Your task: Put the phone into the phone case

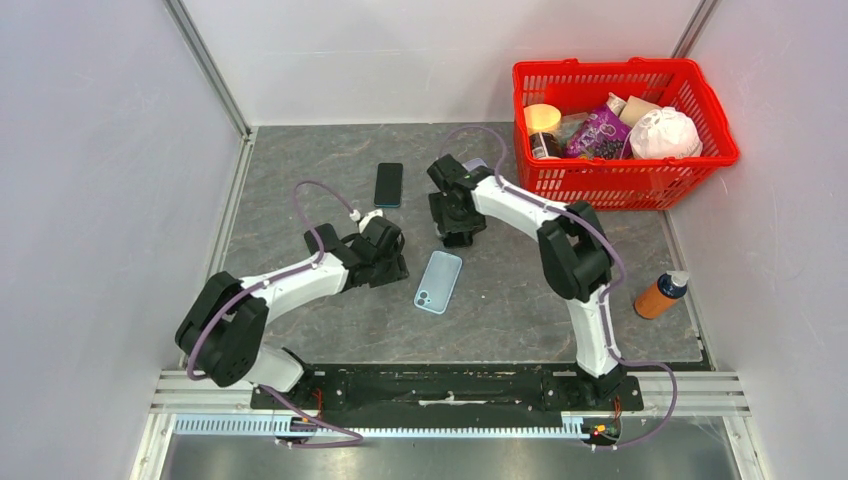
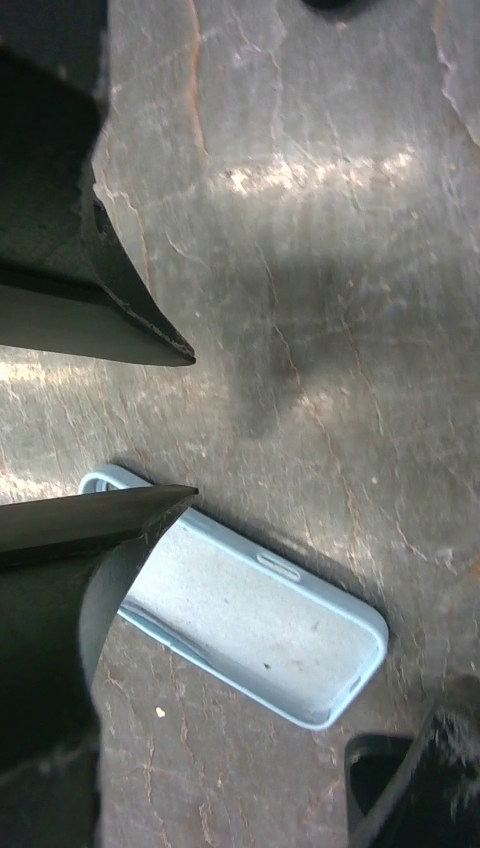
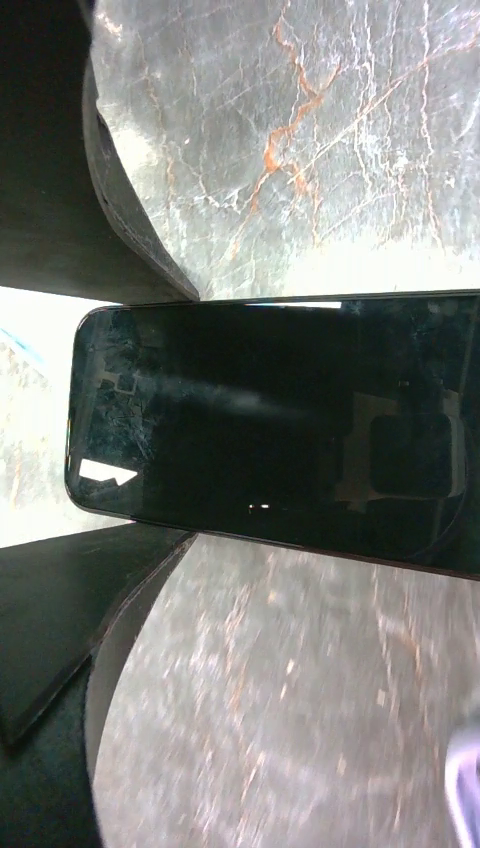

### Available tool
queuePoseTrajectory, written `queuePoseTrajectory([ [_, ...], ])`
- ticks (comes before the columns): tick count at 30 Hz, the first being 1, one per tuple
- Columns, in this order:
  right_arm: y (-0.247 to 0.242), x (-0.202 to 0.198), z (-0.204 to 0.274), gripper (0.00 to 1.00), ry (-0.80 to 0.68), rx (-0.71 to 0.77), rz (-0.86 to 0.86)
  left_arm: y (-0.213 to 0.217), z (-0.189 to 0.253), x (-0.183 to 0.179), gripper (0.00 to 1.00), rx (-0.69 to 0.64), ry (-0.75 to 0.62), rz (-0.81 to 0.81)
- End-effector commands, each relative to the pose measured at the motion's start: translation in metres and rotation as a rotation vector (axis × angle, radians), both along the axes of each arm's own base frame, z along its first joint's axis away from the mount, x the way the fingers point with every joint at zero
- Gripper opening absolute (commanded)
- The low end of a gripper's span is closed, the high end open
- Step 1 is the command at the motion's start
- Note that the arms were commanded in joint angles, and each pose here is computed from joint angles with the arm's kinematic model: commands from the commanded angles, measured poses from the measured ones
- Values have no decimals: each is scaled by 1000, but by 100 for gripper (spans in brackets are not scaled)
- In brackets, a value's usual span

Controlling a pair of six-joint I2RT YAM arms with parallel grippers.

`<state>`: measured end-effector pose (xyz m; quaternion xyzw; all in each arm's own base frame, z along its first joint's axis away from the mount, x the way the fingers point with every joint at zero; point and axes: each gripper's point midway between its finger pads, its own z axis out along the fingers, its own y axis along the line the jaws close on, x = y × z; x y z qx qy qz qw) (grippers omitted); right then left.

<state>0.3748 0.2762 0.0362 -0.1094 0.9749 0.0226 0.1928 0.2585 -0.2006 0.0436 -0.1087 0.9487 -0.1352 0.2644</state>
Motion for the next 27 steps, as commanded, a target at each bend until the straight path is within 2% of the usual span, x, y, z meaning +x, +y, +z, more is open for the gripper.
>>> queuePoseTrajectory([
  [1, -3, 8, 69, 35, -138, 104, -43, -30, 19, 17, 53, -54, -45, -109],
  [6, -30, -3, 79, 35, -156, 96, -114, -50, 24, 8, 48, -92, -12, 11],
  [11, -62, -10, 93, 34, -206, 68, -187, -85, 43, 6, 44, -86, -125, 152],
  [15, -87, -15, 93, 34, -208, 53, -245, -97, 35, 19, 45, -28, -101, 269],
  [21, -111, -31, 92, 34, -209, 38, -293, -114, 34, 48, 47, -34, -116, 426],
  [27, -126, -45, 96, 34, -217, 40, -310, -123, 26, 72, 45, -16, -94, 510],
])
